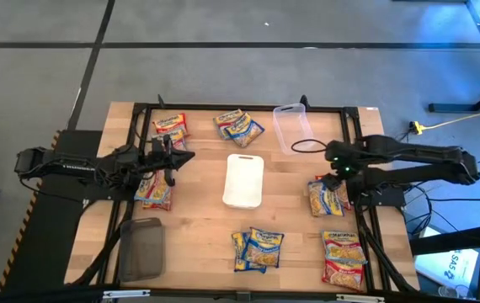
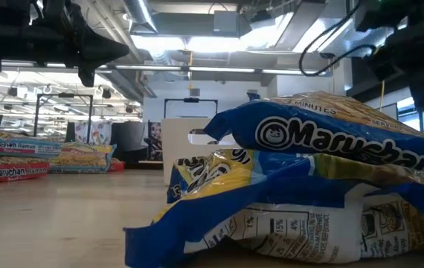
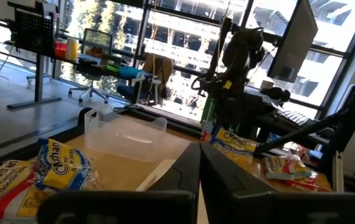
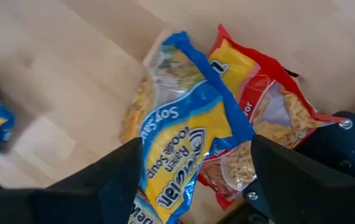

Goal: Sort Maruchan noodles
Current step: Put the blue noodle pack in the white bin

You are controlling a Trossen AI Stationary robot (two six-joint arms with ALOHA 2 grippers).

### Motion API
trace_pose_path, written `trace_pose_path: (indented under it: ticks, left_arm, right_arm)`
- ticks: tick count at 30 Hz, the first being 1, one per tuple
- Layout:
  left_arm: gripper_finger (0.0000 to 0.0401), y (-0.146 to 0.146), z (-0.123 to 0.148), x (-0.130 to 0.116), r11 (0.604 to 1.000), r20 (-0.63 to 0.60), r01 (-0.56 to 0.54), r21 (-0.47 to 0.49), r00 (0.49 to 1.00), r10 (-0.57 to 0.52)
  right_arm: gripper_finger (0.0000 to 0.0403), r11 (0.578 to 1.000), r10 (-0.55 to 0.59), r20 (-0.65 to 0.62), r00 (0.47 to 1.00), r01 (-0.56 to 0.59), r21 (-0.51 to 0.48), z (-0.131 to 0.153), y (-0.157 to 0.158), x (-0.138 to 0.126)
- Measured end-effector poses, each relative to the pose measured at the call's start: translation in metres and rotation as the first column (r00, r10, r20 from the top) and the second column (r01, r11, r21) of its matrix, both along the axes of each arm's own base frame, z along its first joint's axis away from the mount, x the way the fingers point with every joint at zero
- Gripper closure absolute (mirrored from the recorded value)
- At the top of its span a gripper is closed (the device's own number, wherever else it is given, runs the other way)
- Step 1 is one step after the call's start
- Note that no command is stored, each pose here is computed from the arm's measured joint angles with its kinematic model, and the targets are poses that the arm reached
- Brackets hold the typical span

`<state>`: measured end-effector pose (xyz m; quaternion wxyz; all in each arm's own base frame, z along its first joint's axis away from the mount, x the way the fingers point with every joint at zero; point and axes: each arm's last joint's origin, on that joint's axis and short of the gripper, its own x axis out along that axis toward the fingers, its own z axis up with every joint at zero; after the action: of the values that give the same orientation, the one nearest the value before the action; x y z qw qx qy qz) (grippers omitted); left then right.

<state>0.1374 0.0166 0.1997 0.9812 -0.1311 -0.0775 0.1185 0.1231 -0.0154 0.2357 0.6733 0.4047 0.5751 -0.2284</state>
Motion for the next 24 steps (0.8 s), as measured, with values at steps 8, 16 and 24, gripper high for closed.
trace_pose_path:
  ticks: [8, 16, 24]
  left_arm:
    - [0.0397, 0.000, 0.000, 0.000, 1.000, -0.004, 0.001, 0.000, 1.000, -0.001]
    - [0.0397, 0.000, 0.000, 0.000, 1.000, -0.009, 0.000, 0.007, 1.000, 0.000]
    - [0.0397, 0.000, 0.000, 0.000, 1.000, -0.009, 0.000, 0.012, 1.000, 0.000]
  right_arm:
    - [0.0126, 0.997, 0.050, -0.161, 0.986, -0.041, 0.059, -0.020, -0.003, 0.022]
    - [0.0160, 0.986, 0.132, -0.180, 0.975, -0.110, 0.128, -0.039, -0.003, 0.035]
    - [0.0272, 0.978, 0.190, -0.081, 0.978, -0.181, 0.100, -0.040, -0.004, 0.043]
